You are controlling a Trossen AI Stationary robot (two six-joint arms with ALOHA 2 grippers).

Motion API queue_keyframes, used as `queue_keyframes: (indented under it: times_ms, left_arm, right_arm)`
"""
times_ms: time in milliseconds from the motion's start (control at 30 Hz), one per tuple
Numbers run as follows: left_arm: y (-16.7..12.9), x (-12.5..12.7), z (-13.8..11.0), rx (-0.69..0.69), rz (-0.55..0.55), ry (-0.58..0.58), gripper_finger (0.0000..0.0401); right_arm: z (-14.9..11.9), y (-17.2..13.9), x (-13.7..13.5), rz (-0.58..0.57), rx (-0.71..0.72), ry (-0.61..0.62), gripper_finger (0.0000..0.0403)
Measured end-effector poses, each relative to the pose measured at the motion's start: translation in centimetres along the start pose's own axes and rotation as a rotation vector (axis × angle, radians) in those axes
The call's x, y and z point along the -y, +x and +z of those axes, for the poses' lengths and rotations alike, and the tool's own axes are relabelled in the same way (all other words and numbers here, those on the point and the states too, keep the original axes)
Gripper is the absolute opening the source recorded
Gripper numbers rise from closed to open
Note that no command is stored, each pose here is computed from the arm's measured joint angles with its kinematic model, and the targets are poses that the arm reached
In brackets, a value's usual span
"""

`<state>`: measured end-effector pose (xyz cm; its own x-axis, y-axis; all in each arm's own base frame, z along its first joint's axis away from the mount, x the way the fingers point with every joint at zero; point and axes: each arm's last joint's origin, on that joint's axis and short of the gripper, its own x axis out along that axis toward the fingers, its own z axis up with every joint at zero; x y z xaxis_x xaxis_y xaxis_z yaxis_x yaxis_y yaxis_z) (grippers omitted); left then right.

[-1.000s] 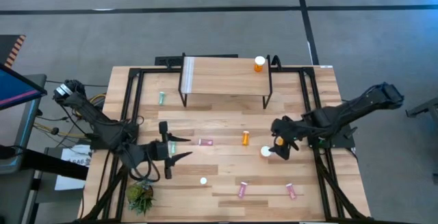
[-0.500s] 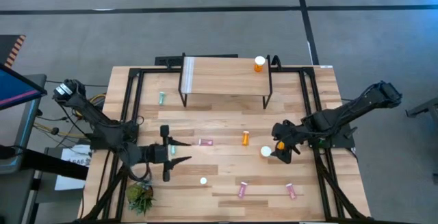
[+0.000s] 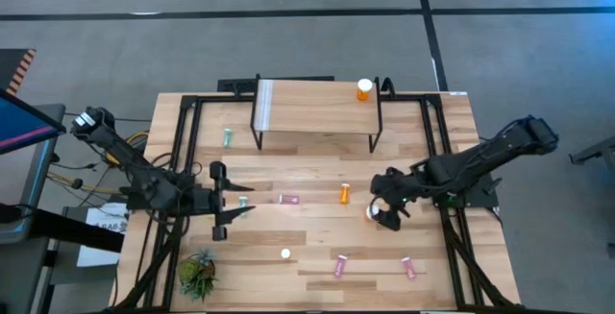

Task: Pick and place medicine bottles onto shelf by color
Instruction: Put the large orange pill bottle on the shelf aligned with the other large orange pill bottle

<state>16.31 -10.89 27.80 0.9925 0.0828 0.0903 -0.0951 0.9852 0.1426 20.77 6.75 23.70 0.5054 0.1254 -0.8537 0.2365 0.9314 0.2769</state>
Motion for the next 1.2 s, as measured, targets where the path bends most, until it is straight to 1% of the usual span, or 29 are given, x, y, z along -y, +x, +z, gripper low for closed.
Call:
queue_keyframes:
  times_ms: [100, 200, 333, 433, 633, 967, 1200]
  left_arm:
    - [0.1, 0.1, -0.1, -0.001, -0.007, 0.002, 0.0179]
    - [0.1, 0.1, 0.0, 0.011, -0.002, -0.011, 0.0179]
    - [0.1, 0.0, 0.2, 0.024, 0.004, -0.024, 0.0179]
    - [0.1, 0.0, 0.2, 0.024, 0.003, -0.023, 0.0179]
    - [0.1, 0.0, 0.2, 0.023, 0.003, -0.026, 0.0179]
    - [0.1, 0.0, 0.2, 0.023, 0.002, -0.03, 0.0179]
    - [0.1, 0.0, 0.2, 0.023, 0.001, -0.036, 0.0179]
  right_arm:
    - [0.7, 0.8, -0.8, -0.069, -0.086, -0.034, 0.0372]
    - [1.2, 1.8, -1.2, -0.14, -0.183, -0.027, 0.0366]
    - [1.5, 3.2, -2.0, -0.182, -0.257, -0.067, 0.036]
    - [1.8, 3.9, -2.4, -0.189, -0.274, -0.082, 0.0355]
    - [1.8, 4.6, -2.3, -0.213, -0.307, -0.09, 0.0349]
    - [2.3, 4.6, -1.9, -0.238, -0.278, -0.086, 0.0348]
    - [2.5, 4.6, -1.9, -0.227, -0.262, -0.087, 0.0348]
